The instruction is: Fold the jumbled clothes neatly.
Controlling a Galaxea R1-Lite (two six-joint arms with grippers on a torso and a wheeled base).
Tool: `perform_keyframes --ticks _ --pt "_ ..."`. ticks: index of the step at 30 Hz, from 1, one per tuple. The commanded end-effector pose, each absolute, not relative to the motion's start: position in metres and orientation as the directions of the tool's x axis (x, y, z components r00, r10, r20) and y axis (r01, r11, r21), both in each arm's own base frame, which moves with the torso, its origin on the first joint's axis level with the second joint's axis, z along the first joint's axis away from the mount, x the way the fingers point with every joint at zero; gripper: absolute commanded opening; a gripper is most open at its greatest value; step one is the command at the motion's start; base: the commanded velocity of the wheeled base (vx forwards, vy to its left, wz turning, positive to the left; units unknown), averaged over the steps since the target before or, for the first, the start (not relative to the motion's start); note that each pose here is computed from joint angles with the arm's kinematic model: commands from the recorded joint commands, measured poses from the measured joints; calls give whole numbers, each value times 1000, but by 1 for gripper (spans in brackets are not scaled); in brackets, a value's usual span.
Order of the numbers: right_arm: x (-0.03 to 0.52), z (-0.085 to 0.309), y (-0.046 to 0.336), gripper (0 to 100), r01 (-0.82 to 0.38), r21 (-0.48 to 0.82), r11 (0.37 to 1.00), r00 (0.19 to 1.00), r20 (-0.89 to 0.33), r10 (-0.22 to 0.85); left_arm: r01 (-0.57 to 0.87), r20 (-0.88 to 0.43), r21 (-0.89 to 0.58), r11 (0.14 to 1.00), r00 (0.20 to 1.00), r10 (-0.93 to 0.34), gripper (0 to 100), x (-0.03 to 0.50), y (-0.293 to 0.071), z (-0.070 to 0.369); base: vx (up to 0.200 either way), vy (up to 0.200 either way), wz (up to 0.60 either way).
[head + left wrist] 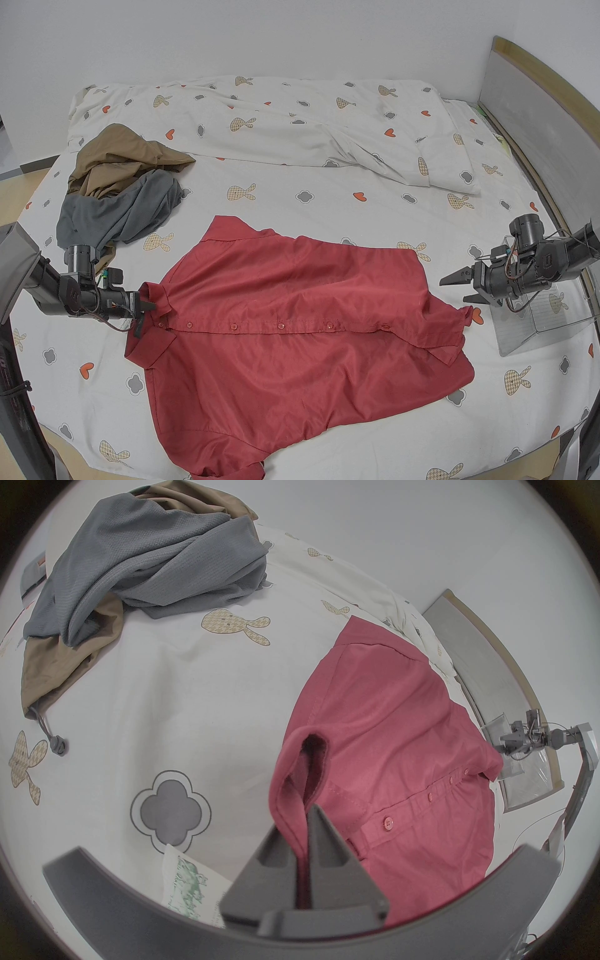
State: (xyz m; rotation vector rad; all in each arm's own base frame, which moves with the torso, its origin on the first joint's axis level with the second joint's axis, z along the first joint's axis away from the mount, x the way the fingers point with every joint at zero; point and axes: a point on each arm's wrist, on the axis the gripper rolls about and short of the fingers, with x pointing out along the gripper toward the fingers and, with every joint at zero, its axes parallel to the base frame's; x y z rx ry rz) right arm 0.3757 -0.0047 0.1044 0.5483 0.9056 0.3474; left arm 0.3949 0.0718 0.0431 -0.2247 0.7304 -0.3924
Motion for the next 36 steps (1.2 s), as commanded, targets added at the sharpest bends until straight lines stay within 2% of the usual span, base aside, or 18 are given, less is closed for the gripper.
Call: perform_keyframes --ticks 1,5,15,16,20,25,28,31,36 --pt "419 81 8 100 -86 540 837 613 -633 472 268 -602 -333 904 677 -423 0 395 72 43 0 0 0" --pt "439 69 23 100 -106 544 832 605 -629 488 268 -603 -334 904 676 -423 0 395 72 43 0 0 0" --pt "455 69 64 100 -123 600 790 581 -602 548 269 -603 -332 904 676 -423 0 395 72 42 0 0 0" --pt "454 72 67 0 -129 598 791 583 -600 548 269 -603 -332 904 676 -423 0 395 72 42 0 0 0" --pt "446 89 90 0 -180 586 790 584 -583 565 268 -604 -333 904 675 -423 0 396 72 41 0 0 0" --pt "412 126 140 0 -203 449 870 662 -591 460 268 -604 -333 904 675 -423 0 396 72 41 0 0 0" --pt "369 140 189 0 -306 338 890 657 -602 454 268 -604 -333 904 675 -423 0 396 72 41 0 0 0" --pt "332 136 224 0 -428 232 874 618 -630 470 268 -604 -333 904 675 -423 0 395 72 42 0 0 0" --pt "291 107 266 0 -508 104 855 571 -703 425 270 -600 -330 904 679 -422 0 395 72 44 0 0 0"
